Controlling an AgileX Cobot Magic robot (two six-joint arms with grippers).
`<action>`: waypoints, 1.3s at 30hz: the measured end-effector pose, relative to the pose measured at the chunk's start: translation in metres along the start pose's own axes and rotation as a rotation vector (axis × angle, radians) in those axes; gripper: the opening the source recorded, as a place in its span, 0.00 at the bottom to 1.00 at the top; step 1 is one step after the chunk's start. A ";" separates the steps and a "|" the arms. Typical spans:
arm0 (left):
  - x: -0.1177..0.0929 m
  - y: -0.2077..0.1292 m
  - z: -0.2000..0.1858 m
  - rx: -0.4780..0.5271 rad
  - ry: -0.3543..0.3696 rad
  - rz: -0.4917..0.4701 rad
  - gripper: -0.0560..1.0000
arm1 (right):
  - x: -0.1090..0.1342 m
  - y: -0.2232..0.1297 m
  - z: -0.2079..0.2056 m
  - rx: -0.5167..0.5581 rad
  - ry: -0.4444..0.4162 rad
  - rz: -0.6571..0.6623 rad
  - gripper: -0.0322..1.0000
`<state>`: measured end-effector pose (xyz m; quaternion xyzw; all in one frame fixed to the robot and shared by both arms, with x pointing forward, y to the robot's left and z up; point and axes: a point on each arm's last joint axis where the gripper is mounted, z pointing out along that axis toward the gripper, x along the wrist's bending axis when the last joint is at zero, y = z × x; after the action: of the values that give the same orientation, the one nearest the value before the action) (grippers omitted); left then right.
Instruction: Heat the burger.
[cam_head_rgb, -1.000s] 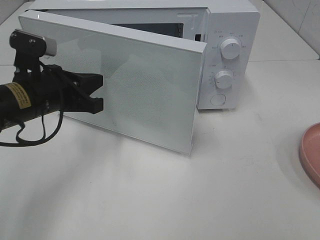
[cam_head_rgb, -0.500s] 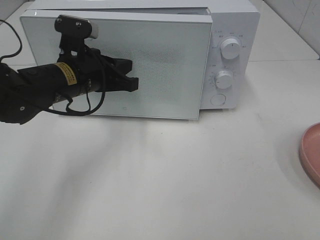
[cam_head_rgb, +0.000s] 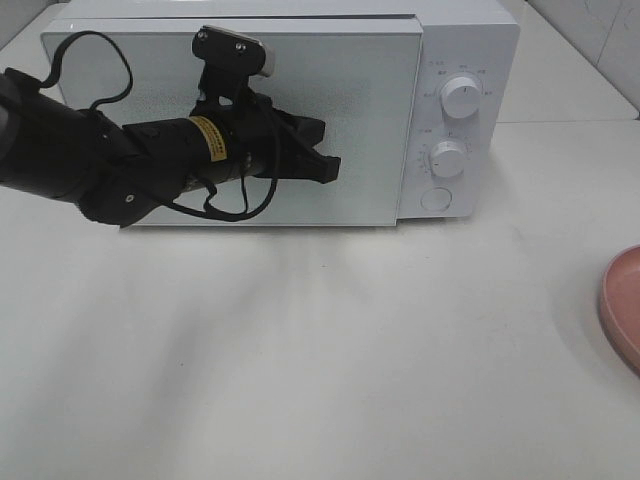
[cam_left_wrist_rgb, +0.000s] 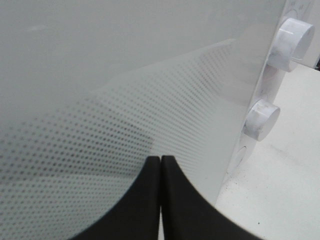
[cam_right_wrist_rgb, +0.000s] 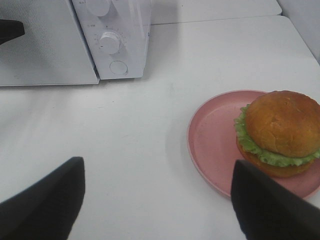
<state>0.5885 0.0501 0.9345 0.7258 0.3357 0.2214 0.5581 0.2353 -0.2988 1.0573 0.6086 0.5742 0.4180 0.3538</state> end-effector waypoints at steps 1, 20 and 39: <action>0.000 0.000 0.002 0.006 0.001 0.006 0.05 | 0.000 0.000 0.000 0.000 0.000 0.000 0.77; -0.016 0.014 0.017 0.057 0.030 -0.011 0.05 | 0.000 0.000 0.000 0.000 0.000 0.000 0.77; -0.080 0.053 -0.032 0.239 -0.029 -0.023 0.84 | 0.000 0.000 0.000 0.000 0.000 0.000 0.76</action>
<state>0.5250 0.0046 0.9984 0.7864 0.3601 0.1626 0.4748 0.2353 -0.2988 1.0573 0.6086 0.5742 0.4180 0.3538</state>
